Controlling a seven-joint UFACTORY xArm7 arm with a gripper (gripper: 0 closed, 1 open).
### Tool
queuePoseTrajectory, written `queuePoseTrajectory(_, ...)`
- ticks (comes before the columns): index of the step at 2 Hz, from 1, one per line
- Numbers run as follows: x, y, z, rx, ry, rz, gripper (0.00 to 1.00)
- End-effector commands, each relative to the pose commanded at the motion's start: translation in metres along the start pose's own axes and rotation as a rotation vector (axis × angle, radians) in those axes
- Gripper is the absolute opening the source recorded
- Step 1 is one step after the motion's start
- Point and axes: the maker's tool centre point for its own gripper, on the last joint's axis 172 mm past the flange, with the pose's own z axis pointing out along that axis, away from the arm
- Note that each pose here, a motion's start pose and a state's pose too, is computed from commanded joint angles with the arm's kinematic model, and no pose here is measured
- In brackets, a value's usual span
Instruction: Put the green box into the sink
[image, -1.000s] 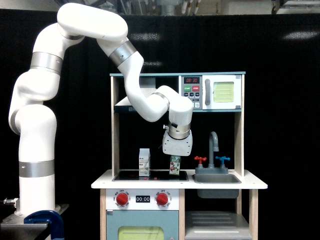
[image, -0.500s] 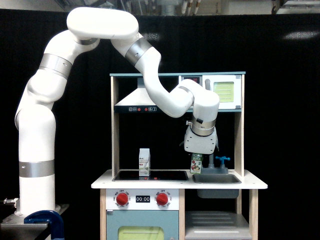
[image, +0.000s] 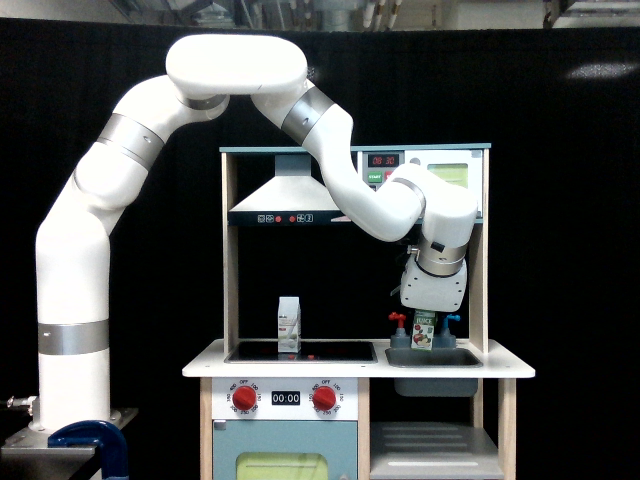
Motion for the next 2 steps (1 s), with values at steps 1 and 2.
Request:
queuePoseTrajectory(1, -0.004, -0.005, 0.008, 0.000, 0.000, 0.000, 1.00)
queuePoseTrajectory(2, -0.008, -0.024, -0.013, 0.000, 0.000, 0.000, 1.00)
